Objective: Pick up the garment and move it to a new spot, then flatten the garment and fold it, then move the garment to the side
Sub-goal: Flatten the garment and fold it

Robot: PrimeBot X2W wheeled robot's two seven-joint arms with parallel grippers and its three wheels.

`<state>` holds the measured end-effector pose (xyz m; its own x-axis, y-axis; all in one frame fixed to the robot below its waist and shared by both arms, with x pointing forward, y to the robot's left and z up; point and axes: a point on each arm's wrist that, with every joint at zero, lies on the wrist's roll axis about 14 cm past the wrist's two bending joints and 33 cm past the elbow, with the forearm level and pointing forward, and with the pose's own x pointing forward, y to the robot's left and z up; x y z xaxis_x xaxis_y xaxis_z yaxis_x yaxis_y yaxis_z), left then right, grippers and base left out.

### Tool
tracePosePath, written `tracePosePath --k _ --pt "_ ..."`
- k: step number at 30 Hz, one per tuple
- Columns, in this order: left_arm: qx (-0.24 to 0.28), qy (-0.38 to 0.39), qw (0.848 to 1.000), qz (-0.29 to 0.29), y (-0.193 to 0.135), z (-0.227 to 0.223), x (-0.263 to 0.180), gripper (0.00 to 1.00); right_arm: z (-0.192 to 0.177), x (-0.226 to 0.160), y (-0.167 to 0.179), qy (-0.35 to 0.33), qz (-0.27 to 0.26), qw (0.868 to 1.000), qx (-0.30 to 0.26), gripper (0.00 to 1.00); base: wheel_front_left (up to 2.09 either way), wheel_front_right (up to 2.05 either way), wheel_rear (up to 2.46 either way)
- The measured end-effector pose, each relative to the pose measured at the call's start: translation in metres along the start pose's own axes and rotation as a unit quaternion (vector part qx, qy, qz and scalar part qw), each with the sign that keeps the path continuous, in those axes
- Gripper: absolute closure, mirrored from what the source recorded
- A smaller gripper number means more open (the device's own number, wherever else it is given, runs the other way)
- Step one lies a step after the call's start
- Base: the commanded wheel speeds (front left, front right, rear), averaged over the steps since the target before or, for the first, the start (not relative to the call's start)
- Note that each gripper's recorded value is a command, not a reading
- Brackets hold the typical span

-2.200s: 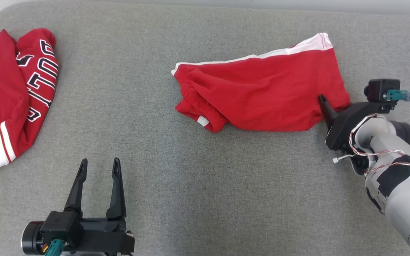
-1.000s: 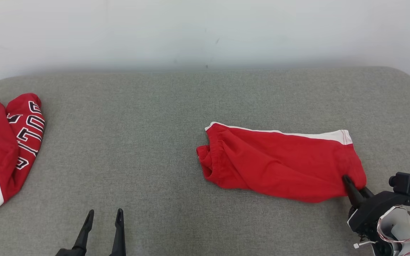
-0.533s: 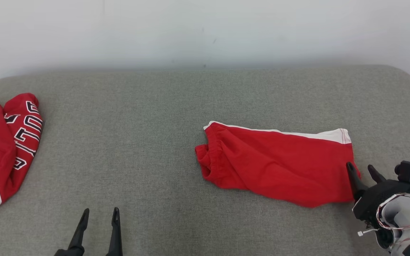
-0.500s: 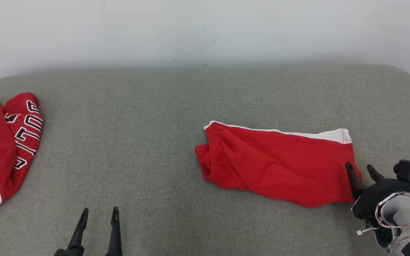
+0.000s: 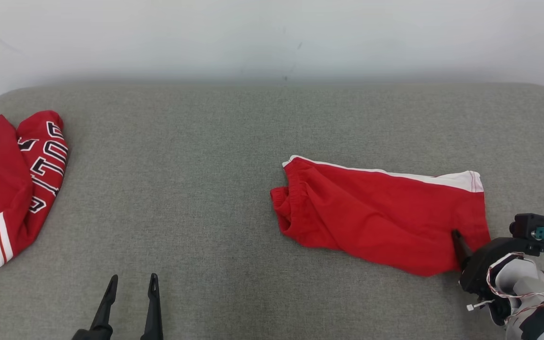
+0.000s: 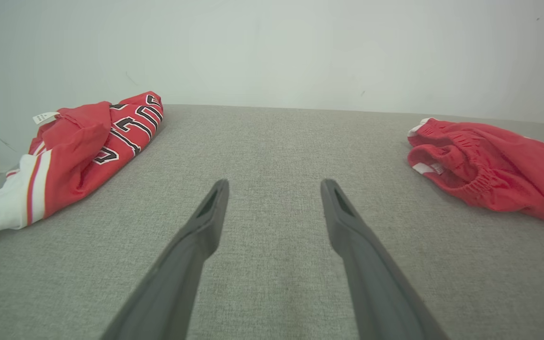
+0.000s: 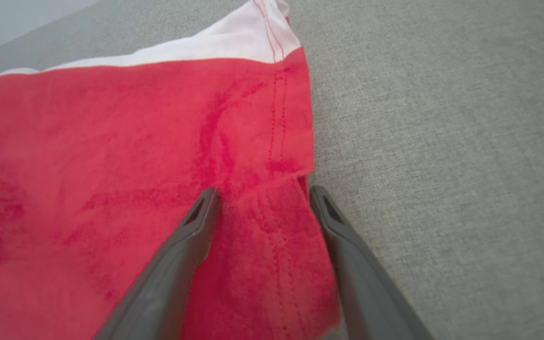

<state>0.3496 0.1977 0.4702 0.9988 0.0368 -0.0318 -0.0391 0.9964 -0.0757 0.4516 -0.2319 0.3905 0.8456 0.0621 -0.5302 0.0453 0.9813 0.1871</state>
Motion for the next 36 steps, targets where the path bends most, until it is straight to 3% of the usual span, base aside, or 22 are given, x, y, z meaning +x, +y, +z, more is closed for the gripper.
tracePosePath --k 1,2,3,4,9,15,18,25,36 --pt "0.000 0.001 1.000 0.002 0.001 0.000 0.000 0.00 0.000 0.002 0.000 0.003 -0.002 1.000 0.004 0.00 0.00 0.00 0.00" --pt "0.001 0.000 1.000 0.003 0.002 0.000 0.001 0.00 -0.001 0.003 0.001 0.008 -0.002 1.000 0.008 0.23 0.00 0.00 0.00" --pt "0.001 0.000 1.000 0.004 0.003 0.000 0.001 0.00 -0.003 0.004 0.002 0.012 0.000 1.000 0.009 0.93 0.00 0.00 0.00" --pt "0.001 0.000 1.000 0.007 0.004 0.000 0.001 0.00 -0.003 0.005 0.004 0.013 0.001 1.000 0.010 1.00 0.00 0.00 0.00" --pt "0.002 -0.001 1.000 0.012 0.007 0.001 -0.001 0.00 0.005 0.003 -0.001 -0.003 -0.003 1.000 0.009 1.00 0.00 0.00 0.00" --pt "0.000 -0.002 1.000 0.009 0.005 0.001 -0.002 0.00 0.029 -0.010 -0.044 -0.038 -0.045 0.998 -0.017 1.00 0.00 0.00 0.00" --pt "0.000 -0.001 1.000 0.006 0.003 0.000 -0.002 0.00 0.047 -0.012 -0.048 -0.063 -0.046 0.997 -0.023 1.00 0.00 0.00 0.00" --pt "-0.002 0.001 1.000 -0.002 -0.002 -0.001 -0.001 0.00 0.075 -0.014 -0.007 -0.114 0.018 0.992 -0.049 1.00 0.00 0.00 0.00" --pt "-0.006 0.000 1.000 -0.018 -0.012 -0.001 -0.002 0.00 0.086 -0.020 0.110 -0.142 0.172 0.972 -0.072 1.00 0.00 0.00 0.00"
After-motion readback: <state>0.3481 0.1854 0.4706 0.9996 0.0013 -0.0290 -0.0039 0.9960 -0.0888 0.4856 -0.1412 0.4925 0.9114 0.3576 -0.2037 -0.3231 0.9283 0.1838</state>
